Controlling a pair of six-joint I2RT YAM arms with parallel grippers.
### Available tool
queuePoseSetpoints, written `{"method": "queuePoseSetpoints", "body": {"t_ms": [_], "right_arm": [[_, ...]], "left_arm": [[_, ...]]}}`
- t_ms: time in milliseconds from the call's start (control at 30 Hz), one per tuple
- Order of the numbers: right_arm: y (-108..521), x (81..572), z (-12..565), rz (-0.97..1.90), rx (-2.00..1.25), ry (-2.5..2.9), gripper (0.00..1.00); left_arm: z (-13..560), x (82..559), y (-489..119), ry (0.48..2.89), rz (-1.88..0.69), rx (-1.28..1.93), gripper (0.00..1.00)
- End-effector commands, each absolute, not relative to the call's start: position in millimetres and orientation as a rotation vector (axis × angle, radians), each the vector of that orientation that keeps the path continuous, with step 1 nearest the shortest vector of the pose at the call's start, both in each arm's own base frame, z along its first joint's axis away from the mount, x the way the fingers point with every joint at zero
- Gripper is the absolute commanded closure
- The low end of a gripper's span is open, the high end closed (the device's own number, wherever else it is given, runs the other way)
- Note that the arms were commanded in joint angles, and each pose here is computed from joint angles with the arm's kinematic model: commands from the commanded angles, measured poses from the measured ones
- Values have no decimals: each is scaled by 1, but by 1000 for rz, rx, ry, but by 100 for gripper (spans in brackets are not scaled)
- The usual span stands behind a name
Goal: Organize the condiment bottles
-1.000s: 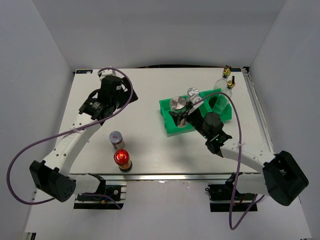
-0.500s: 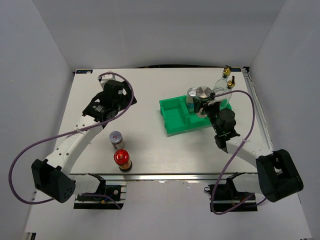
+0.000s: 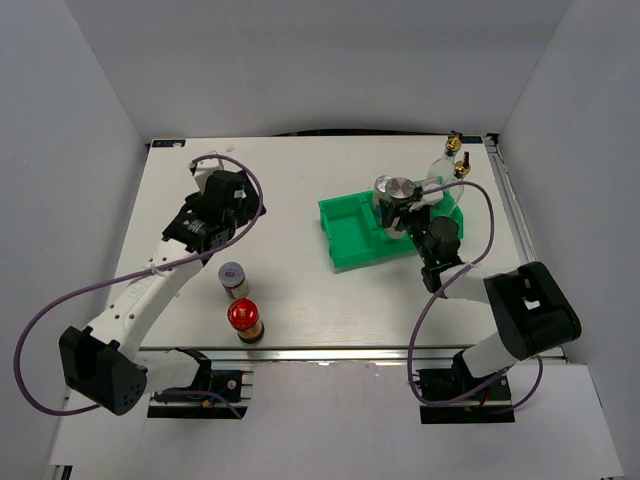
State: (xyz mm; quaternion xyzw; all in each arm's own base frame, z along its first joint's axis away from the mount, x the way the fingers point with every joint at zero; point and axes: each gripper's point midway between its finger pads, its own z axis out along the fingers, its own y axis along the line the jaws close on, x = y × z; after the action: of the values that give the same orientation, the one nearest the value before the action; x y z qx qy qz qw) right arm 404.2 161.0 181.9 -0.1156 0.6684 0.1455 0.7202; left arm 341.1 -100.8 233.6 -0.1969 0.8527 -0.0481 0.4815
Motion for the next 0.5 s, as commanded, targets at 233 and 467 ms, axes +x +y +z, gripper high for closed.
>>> {"method": "queuePoseSetpoints", "body": {"t_ms": [233,467], "right_arm": [[162,419,229,342,-188,1252,59],[164,418,217,372,-176,1269,32]], "left_arm": [[230,331,-86,2065,-63,-509,2],[228,326,-80,2064,-43,-521,2]]}}
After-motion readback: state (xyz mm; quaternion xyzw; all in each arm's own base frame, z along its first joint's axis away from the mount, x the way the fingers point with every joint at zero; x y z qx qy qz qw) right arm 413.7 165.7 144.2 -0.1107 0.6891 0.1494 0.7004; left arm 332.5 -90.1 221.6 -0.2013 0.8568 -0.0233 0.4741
